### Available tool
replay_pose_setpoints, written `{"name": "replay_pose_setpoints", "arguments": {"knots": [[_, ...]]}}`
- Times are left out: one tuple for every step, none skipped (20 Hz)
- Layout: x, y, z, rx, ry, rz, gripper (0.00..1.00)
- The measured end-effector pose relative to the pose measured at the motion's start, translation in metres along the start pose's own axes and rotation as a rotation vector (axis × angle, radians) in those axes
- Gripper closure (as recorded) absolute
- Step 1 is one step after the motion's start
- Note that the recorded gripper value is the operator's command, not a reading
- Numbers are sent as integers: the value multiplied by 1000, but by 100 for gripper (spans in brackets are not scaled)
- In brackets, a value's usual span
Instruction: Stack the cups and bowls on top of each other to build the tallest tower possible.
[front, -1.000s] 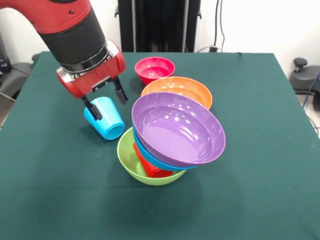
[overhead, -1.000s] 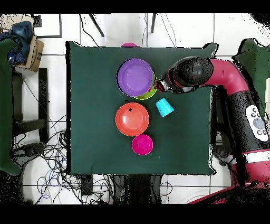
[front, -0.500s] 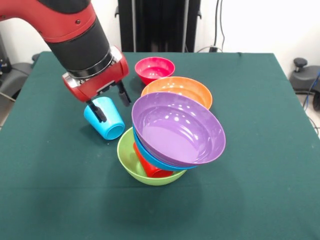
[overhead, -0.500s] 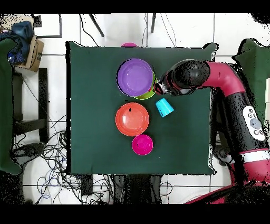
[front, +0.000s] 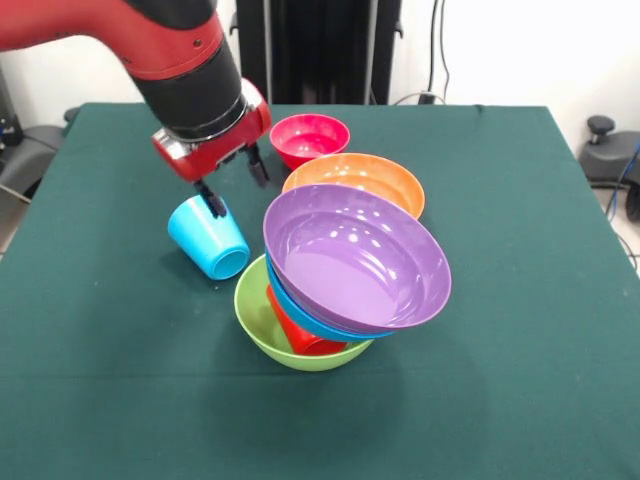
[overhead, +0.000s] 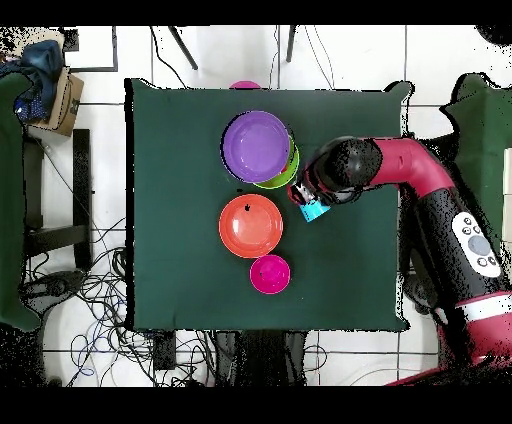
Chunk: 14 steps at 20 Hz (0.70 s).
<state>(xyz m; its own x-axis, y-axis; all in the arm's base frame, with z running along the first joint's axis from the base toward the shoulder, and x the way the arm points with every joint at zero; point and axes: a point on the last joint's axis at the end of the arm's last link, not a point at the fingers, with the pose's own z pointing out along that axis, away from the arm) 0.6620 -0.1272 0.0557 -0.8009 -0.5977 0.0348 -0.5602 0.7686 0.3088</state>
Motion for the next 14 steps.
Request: {"name": "replay_pose_setpoints", "arguments": {"knots": [[8,5,2,1,15,-10,0],[12,7,3,2,22,-15,0],[20,10,5,6,36,-24,0],[27,12,6,9,48,-30,0],[33,14,7,12,58,-36,0],[39,16,8,14,67,-41,0],[50,18,10,21,82,-48,0],[54,18,10,22,87,-49,0],[58,18,11,24,91,-51,0],[62,18,12,26,96,-52,0],[67,18,13,29,102,-53,0],[73,17,14,33,108,-54,0],[78,16,15,39,114,-54,0],[82,14,16,45,119,-55,0]]}}
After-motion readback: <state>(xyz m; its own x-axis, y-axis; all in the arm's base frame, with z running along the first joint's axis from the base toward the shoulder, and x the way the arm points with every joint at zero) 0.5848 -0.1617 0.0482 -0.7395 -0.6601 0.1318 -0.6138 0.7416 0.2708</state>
